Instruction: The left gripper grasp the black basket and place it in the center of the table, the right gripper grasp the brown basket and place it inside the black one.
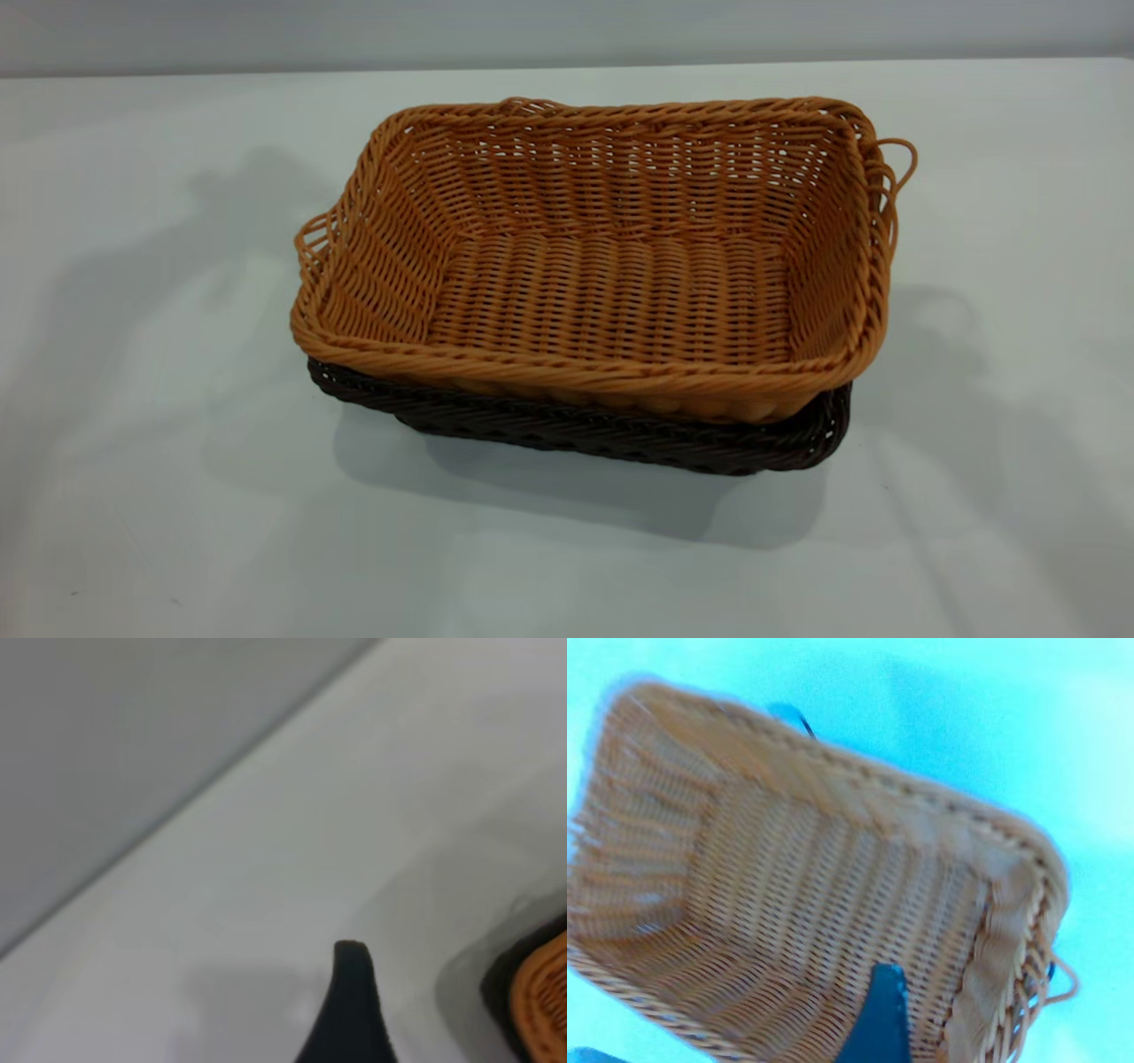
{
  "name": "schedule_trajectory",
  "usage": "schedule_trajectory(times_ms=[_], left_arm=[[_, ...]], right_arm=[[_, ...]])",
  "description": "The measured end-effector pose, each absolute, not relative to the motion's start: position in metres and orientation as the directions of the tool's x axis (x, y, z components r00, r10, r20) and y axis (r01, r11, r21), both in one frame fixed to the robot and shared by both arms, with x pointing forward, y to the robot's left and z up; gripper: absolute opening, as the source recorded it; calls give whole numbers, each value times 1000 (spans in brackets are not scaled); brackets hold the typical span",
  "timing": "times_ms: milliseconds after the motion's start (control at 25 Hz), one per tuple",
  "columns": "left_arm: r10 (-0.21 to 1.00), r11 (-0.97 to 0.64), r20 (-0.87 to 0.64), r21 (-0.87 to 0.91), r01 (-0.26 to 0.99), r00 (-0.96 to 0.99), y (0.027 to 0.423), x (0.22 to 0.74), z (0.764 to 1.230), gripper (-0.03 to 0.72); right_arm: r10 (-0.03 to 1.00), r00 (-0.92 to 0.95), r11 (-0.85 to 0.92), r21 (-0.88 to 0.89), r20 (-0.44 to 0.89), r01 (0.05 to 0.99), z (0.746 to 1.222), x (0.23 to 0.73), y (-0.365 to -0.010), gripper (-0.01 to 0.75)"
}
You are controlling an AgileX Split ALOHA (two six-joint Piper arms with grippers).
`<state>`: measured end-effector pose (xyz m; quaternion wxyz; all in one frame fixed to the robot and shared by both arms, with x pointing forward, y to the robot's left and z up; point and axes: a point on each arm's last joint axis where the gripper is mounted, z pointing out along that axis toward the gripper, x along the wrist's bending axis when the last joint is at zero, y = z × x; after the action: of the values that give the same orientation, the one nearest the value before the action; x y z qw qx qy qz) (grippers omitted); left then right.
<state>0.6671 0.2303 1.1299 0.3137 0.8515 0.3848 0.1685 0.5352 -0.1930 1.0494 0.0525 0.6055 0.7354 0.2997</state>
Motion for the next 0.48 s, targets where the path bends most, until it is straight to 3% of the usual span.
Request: schedule_trajectory(times_ms=[240,480], left_arm=[[778,-455,28,713,533,627,234,598,1209,537],[837,-327,-47,755,569,544,240,534,1260,537]], right_arm=[[889,-365,76,697,276,713,1143,457,-212,620],[855,-467,82,829,227,553,1197,352,-238,593]])
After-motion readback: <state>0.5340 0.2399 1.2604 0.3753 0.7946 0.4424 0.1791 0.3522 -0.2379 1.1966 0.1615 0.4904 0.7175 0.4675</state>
